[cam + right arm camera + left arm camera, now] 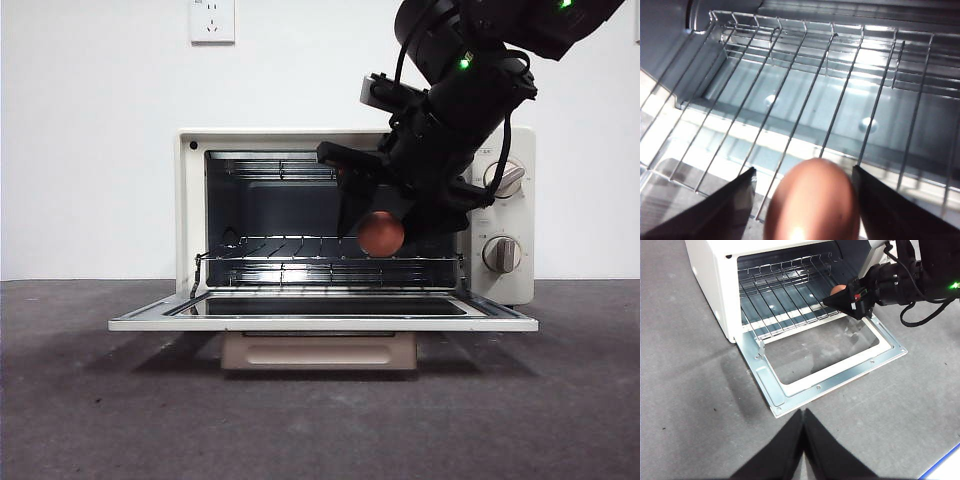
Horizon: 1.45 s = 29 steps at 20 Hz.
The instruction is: Eggoven
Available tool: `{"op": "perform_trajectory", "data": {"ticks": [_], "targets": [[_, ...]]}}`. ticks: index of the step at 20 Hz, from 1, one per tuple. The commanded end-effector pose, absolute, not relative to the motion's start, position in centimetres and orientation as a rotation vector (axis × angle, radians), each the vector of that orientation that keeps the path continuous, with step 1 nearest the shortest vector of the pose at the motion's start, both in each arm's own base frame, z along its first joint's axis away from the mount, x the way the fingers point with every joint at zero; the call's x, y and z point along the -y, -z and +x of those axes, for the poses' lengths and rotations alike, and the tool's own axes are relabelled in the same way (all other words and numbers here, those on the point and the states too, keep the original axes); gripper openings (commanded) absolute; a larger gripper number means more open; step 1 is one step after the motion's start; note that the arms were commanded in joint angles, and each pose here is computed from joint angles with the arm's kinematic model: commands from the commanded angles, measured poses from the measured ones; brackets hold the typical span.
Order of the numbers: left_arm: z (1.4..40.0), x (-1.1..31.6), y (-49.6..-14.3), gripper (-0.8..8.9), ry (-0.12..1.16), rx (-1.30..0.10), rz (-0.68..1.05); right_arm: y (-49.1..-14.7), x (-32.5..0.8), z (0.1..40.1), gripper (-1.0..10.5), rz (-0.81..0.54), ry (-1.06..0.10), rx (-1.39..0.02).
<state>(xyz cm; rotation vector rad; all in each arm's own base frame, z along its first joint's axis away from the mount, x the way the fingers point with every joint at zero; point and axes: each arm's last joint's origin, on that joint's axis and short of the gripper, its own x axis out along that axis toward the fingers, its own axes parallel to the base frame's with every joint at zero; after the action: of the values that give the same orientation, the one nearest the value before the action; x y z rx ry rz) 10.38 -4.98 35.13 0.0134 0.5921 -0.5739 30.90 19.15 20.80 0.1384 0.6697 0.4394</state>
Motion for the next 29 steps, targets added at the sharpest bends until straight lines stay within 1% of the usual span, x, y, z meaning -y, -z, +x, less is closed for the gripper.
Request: {"op": "perform_trajectory", "data": {"ticks": [1, 5, 8, 11, 13, 17, 20, 22, 25, 28, 29], "targets": [[10.5, 5.0, -35.4, 0.07, 0.579, -0.581, 0.014, -22.2, -19.4, 30.8, 3.2, 0.159, -0.449, -0.626], [10.5, 5.0, -35.4, 0.07, 0.579, -0.582, 0.014, -23.4, -19.0, 30.2, 3.2, 0.163, -0.452, -0.617], [10.6, 5.1, -35.5, 0.07, 0.58, -0.569, 0.013, -25.3, -18.7, 28.8, 3.2, 0.161, -0.467, -0.608], [11.7, 5.6, -35.7, 0.06, 0.582, -0.53, 0.007, -28.9, -17.8, 26.1, 3.2, 0.17, -0.503, -0.555], [13.0, 6.1, -34.8, 0.06, 0.578, -0.537, -0.006, -31.5, -16.8, 23.7, 3.2, 0.164, -0.532, -0.521], [16.3, 7.1, -29.9, 0.06, 0.544, -0.592, -0.076, -35.5, -13.9, 18.2, 3.2, 0.141, -0.586, -0.46], [18.7, 6.6, -26.3, 0.06, 0.55, -0.624, -0.173, -37.3, -11.1, 14.4, 3.2, 0.142, -0.594, -0.432], [20.3, 6.0, -24.3, 0.06, 0.559, -0.655, -0.246, -37.9, -9.6, 12.5, 3.2, 0.146, -0.596, -0.421], [22.7, 5.2, -21.5, 0.06, 0.579, -0.744, -0.317, -38.5, -7.6, 10.0, 3.2, 0.156, -0.582, -0.385], [24.8, 5.1, -18.5, 0.06, 0.563, -0.824, -0.352, -39.0, -6.4, 8.5, 3.2, 0.172, -0.576, -0.336], [25.3, 5.2, -17.6, 0.06, 0.583, -0.845, -0.366, -39.1, -6.1, 8.2, 3.2, 0.176, -0.573, -0.323]]}}
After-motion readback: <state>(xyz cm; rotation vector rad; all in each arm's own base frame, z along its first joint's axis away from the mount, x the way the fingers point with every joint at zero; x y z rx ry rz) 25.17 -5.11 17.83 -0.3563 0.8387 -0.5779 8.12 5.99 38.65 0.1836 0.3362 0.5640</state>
